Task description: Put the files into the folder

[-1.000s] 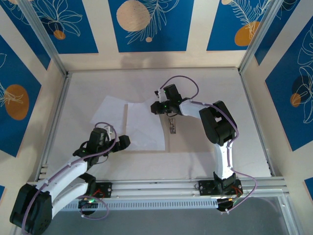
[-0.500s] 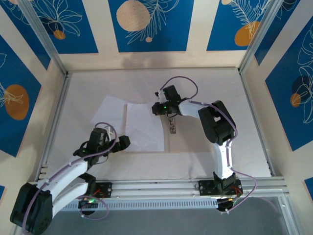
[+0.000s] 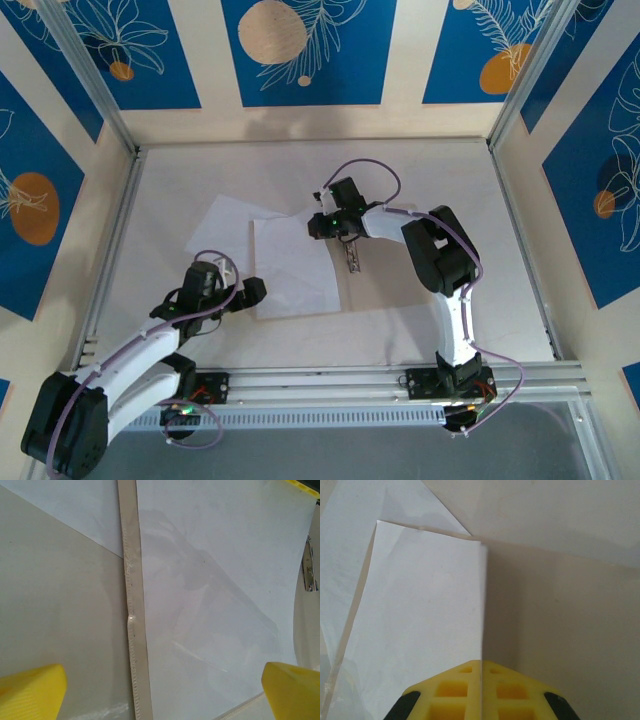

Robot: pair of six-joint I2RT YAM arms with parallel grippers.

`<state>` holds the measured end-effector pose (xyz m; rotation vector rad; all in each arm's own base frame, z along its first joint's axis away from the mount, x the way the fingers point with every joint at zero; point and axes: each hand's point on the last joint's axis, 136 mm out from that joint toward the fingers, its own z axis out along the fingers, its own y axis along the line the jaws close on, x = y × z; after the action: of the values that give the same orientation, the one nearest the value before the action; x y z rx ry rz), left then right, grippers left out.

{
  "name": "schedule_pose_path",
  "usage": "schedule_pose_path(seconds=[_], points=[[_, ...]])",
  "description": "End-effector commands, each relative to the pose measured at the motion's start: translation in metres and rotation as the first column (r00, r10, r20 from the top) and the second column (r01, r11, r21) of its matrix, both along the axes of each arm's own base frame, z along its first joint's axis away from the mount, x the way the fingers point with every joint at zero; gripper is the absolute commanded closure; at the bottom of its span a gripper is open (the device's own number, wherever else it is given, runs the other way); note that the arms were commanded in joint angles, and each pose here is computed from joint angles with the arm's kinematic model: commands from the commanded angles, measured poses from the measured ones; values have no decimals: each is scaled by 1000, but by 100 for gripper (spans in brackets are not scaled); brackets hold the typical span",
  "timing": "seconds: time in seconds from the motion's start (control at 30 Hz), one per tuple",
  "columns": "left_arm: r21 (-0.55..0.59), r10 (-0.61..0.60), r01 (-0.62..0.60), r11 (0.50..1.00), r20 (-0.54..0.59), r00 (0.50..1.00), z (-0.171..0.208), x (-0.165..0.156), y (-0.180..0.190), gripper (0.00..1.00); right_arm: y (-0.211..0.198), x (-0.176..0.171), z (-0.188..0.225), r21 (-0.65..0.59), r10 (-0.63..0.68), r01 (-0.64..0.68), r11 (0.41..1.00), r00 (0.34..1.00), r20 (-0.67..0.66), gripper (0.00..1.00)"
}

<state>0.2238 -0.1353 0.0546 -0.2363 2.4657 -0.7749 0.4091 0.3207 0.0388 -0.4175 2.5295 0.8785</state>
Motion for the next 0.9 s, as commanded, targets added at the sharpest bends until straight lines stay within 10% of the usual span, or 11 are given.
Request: schedule_pose_path(seconds=[0.0,0.43,0.87], points=[[-15,11,-11,1000,6,1000,0,3,2,0,9,-4,7,35,25,-25,999,1000,-14,93],[8,9,-10,1000,65,998,23,9,5,0,-24,-12,90,21,-35,34,999,999,31,49],[8,-100,100,995,120,988,85,31,-37,2,-127,-43,52,-13,-423,431,902,880,-217,43]])
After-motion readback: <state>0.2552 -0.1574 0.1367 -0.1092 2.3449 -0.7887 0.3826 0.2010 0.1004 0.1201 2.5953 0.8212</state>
